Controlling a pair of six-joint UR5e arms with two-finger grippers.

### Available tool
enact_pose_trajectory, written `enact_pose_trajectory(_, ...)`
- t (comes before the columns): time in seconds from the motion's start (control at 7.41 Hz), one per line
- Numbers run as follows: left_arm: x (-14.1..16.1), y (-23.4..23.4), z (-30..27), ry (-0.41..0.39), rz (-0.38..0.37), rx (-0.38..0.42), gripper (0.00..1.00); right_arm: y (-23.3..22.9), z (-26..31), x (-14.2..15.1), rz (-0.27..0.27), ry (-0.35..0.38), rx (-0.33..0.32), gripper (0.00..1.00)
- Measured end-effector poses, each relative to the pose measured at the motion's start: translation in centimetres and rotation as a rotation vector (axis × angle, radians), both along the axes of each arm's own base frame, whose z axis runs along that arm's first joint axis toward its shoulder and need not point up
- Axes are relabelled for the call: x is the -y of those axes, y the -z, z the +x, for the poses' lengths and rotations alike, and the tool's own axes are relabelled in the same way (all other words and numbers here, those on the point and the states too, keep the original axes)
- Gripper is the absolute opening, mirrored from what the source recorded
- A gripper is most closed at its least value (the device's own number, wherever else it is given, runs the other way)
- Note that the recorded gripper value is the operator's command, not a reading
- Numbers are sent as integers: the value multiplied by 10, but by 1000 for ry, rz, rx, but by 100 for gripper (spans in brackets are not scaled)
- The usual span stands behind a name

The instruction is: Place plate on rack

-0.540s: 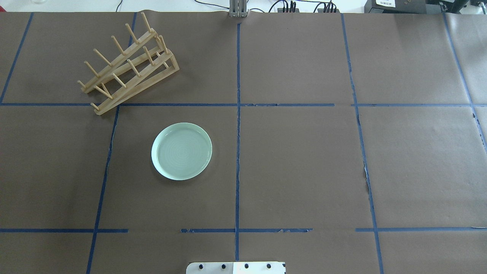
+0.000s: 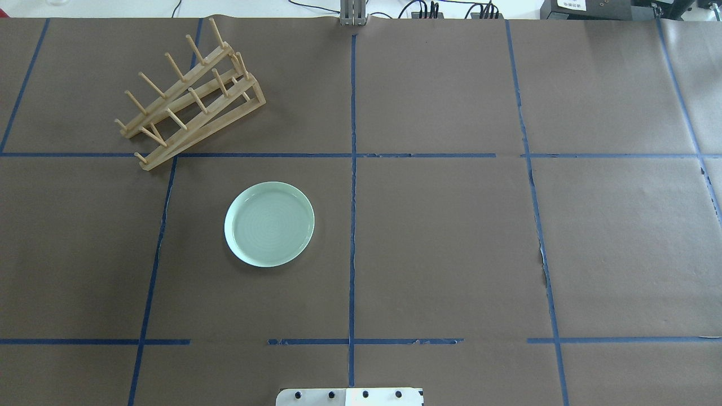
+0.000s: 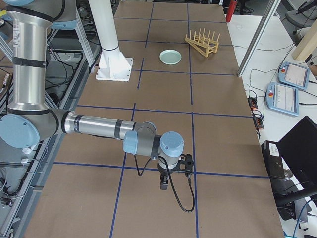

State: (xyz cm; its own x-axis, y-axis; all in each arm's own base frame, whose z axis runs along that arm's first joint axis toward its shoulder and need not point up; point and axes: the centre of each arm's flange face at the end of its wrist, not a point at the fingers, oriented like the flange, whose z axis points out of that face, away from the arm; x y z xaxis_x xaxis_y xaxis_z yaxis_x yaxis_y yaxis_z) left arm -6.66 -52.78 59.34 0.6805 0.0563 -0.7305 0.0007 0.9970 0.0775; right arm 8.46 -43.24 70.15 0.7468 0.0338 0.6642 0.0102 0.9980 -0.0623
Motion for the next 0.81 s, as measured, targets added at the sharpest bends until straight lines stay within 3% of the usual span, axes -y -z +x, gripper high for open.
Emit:
enact_pose_trajectory(0.27,22,85,55,38,13,-25,100,0,0,0,0,0,0,100)
enact_pose_trajectory(0.81,31,246,184,55,22,-124,100,0,0,0,0,0,0,100)
